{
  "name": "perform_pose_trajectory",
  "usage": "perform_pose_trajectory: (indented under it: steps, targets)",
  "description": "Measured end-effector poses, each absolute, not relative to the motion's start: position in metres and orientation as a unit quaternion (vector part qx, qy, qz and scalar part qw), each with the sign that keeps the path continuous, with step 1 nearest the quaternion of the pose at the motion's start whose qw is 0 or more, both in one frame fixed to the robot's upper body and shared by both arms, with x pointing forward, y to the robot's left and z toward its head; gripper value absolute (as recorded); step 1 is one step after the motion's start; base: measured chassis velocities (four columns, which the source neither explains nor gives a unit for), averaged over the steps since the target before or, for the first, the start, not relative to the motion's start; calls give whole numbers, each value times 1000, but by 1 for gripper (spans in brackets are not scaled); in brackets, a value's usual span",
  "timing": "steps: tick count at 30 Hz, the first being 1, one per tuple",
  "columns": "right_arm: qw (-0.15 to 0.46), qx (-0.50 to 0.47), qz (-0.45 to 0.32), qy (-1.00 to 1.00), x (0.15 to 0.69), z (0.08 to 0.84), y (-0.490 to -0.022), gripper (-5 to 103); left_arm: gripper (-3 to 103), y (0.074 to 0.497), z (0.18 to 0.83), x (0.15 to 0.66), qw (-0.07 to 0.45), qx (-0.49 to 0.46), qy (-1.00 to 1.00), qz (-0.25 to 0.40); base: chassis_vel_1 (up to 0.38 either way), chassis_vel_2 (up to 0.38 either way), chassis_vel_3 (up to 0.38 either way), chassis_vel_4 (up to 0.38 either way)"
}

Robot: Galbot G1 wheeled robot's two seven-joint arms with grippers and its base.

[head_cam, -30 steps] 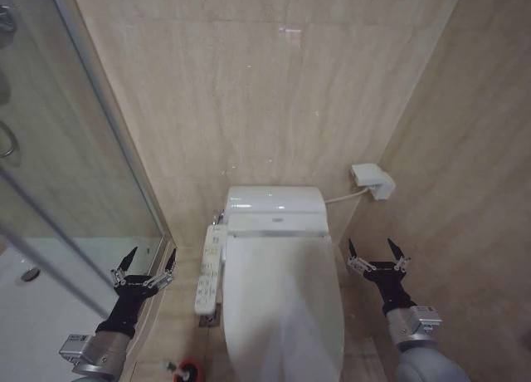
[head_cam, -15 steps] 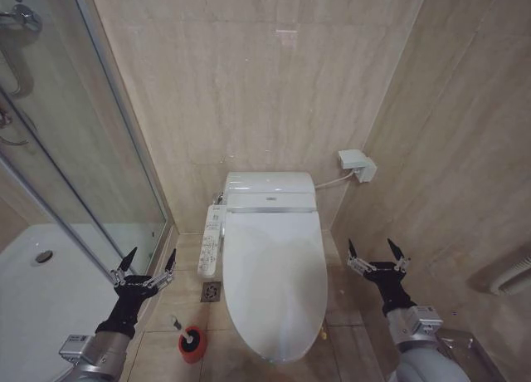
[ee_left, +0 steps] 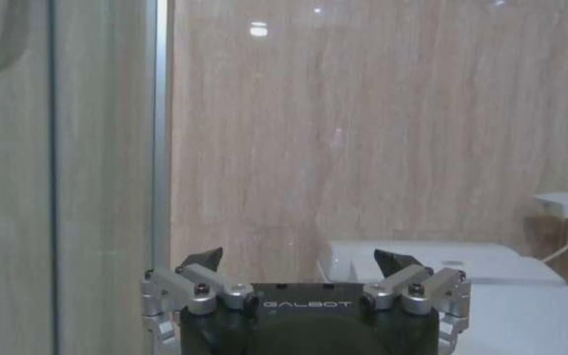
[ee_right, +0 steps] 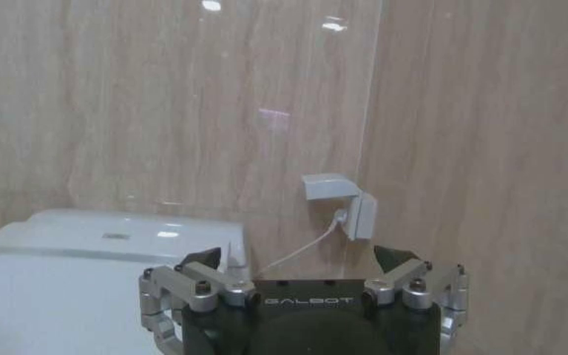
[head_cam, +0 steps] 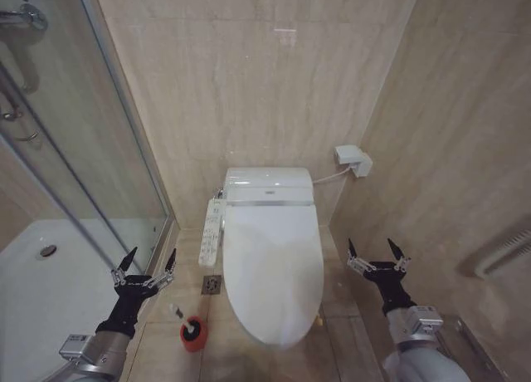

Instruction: Open the toilet lid, clean the toilet bowl with a toilet brush, close the toilet lid, and flush.

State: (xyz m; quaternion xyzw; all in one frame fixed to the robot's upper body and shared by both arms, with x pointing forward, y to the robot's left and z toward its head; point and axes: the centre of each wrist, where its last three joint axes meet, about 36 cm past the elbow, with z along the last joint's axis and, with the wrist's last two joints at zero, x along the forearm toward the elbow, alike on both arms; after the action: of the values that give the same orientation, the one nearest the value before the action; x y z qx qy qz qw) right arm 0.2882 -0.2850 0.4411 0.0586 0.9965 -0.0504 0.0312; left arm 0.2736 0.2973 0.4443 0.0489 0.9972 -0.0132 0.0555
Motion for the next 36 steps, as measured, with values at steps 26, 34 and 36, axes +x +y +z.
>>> perform_pose_trajectory:
  steps: [26,34,36]
  targets:
    - [31,59,-50,997,288,441,-285,100,100,297,444,274,55,49,997,-13,66,-68,-55,61]
    - [31,59,-50,997,288,441,-285,100,100,297,444,274,56,49,997,-13,158,-160,-148,141]
    - [31,59,-50,997,288,441,-285,100,100,297,444,273,55,49,997,-13,164,-176,-197,144]
